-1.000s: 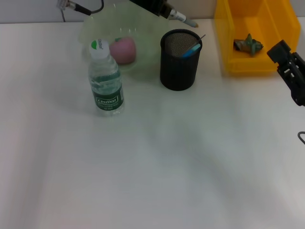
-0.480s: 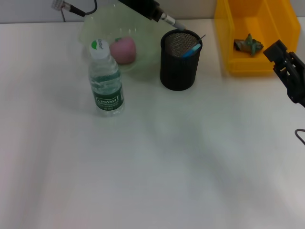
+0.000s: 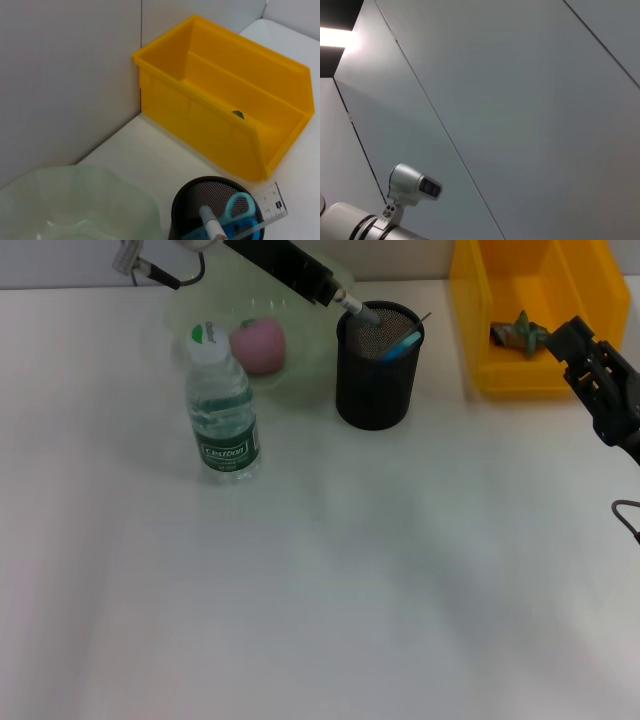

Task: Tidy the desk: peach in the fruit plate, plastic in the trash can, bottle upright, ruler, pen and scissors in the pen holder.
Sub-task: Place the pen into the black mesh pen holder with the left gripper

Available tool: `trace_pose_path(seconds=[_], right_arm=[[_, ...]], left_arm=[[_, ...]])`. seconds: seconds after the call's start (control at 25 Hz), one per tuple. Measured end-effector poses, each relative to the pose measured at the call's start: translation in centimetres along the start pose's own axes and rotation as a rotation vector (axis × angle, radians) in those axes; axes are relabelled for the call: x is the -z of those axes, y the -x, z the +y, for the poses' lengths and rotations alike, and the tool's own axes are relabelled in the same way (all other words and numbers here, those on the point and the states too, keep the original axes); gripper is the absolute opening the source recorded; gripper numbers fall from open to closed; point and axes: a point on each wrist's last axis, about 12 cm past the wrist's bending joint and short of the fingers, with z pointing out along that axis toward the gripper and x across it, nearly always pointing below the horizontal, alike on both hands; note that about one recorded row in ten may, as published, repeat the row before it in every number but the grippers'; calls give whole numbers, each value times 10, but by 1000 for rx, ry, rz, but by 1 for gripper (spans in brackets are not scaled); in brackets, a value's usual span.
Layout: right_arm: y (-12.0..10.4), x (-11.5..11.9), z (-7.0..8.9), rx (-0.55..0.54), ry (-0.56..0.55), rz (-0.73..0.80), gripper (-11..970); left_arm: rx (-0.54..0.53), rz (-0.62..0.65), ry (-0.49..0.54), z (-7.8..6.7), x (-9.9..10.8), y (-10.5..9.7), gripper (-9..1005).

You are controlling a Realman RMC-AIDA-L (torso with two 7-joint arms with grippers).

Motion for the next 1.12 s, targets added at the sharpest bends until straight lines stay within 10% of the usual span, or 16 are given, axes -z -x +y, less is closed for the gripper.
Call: trace_pose_path(seconds=[1.12], right_arm=[[-1, -1, 1, -5, 3, 5, 318]], left_arm=[[-23, 9, -7, -5, -8, 4, 274]])
